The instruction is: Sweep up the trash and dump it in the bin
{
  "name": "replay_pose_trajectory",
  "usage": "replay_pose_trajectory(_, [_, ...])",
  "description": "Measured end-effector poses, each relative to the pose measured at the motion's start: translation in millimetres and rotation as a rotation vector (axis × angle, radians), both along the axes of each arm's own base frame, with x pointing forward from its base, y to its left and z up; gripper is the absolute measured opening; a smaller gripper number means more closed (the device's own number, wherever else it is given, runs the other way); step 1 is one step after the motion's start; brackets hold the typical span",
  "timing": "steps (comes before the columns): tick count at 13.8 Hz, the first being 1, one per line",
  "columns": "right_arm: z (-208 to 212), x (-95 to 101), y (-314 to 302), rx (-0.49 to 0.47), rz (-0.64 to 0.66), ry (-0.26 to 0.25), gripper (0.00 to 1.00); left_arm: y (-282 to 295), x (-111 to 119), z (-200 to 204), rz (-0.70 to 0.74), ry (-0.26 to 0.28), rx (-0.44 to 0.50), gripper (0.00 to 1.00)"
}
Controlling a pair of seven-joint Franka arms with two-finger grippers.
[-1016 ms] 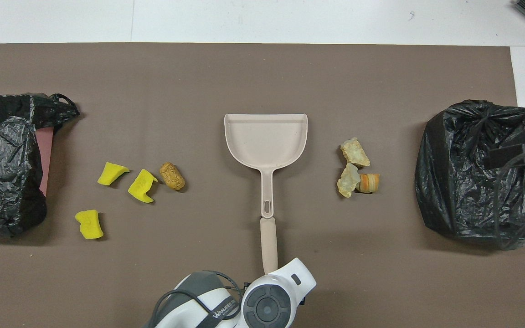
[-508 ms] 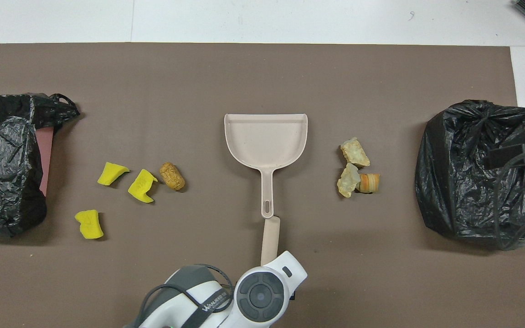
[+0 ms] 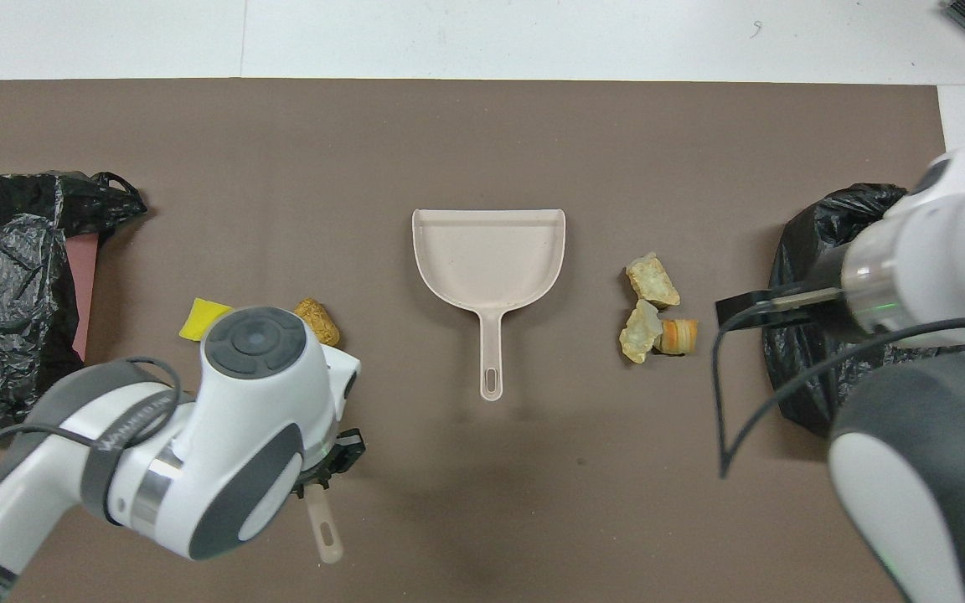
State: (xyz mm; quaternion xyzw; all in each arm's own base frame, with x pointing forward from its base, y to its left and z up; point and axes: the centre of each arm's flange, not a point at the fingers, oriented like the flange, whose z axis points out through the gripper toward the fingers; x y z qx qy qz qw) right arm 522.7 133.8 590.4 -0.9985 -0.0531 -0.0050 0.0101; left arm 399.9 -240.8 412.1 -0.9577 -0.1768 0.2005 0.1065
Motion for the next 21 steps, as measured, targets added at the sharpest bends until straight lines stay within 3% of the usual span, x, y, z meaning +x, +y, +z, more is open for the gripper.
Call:
replay_pose_trajectory(4, [-86,-8.1,124,-0.02,-0.054,0.043,1.0,87,21,3,0.139,0.033,0.102,0.26])
replay_pose_trajectory(7, [-160,1.1,192,0.0,-0.111,0.002,1.0,130,2,-14,0.156,0.043,0.165,0.26])
replay_pose_trajectory(9, [-205,3.9,222,0.014,-0.132,-0.017,1.0,158,-15,-27,0.139,0.037,0.135,0.26])
replay_pose_trajectory(12, [-247,0.4,239,-0.009,-0.124,0.01,1.0,192,-33,-45,0.112,-0.009,0.065,0.26])
replay_pose_trajectory(16, [-238,-5.8,244,-0.029,-0.111,0.035,1.0,185,-23,-60,0.036,-0.112,0.004,0.26])
replay_pose_trajectory(18, [-237,-7.5,247,-0.027,-0.106,0.033,0.95,177,-11,-66,-0.002,-0.164,-0.068,0.26])
replay_pose_trajectory(21, [-237,-7.5,247,-0.027,-0.106,0.033,0.6,157,3,-74,-0.081,-0.22,-0.161,0.26])
